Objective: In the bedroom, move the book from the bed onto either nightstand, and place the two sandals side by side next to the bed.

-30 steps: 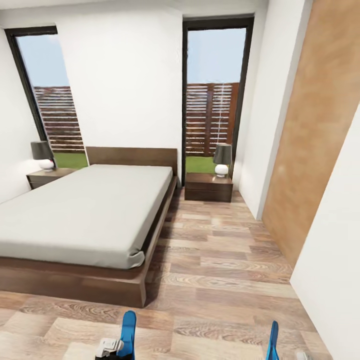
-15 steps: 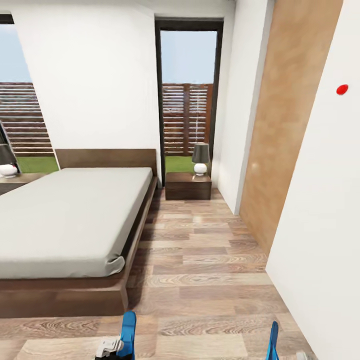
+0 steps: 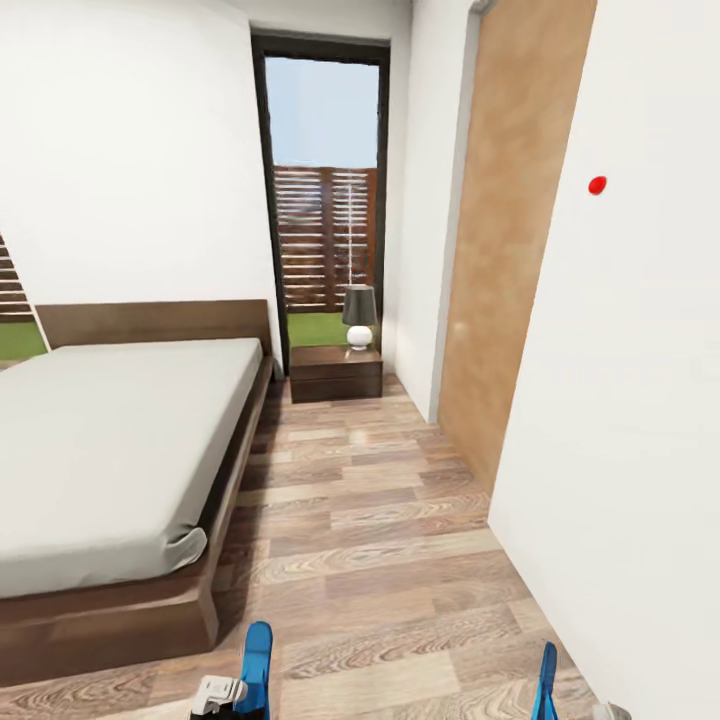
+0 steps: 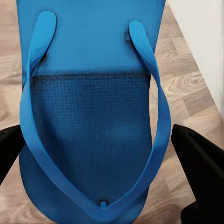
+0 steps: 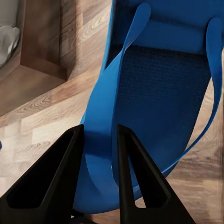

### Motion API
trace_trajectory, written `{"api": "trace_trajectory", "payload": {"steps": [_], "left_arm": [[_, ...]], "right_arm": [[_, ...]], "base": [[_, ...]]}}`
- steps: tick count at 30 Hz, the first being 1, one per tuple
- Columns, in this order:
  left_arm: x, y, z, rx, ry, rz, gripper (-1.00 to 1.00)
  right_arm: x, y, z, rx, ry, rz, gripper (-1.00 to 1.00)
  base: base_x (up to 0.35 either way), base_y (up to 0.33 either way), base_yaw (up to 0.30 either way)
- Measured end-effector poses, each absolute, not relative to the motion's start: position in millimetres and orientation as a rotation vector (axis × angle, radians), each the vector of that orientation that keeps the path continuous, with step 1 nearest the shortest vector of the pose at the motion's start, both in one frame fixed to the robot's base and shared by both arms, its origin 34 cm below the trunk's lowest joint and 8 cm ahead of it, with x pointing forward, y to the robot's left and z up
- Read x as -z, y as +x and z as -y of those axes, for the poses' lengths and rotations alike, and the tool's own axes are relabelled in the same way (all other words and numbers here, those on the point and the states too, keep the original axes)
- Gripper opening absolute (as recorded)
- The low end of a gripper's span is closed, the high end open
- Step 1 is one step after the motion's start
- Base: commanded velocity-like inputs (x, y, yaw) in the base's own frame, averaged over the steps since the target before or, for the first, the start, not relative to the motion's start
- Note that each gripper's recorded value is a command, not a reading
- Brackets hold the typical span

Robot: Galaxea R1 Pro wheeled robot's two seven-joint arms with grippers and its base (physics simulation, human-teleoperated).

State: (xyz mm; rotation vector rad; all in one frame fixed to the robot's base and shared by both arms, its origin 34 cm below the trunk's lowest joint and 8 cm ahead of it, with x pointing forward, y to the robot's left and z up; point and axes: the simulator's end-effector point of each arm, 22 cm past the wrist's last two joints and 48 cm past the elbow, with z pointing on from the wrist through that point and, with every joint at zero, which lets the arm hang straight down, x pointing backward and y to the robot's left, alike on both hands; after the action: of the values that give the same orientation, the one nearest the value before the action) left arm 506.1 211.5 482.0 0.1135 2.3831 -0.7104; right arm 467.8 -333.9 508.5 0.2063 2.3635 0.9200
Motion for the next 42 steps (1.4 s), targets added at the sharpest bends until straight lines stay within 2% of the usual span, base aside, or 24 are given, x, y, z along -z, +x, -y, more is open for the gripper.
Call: {"api": "trace_trajectory", "payload": {"steps": [10,42], "left_arm": [[-482,506,-212,0.711,0.112,-2.382,-1.0],[-472,499,-211,0.718,0.103,-2.409,-1.0]], "right_arm": [[-509,469,334,-0.919,0.208,-2.361,-1.0],[-499,462,334,-0.921,0.222,-2.388,-1.0]], "base": [[0.0,0.0,-0.225],[0.0,0.0,-0.005]]}}
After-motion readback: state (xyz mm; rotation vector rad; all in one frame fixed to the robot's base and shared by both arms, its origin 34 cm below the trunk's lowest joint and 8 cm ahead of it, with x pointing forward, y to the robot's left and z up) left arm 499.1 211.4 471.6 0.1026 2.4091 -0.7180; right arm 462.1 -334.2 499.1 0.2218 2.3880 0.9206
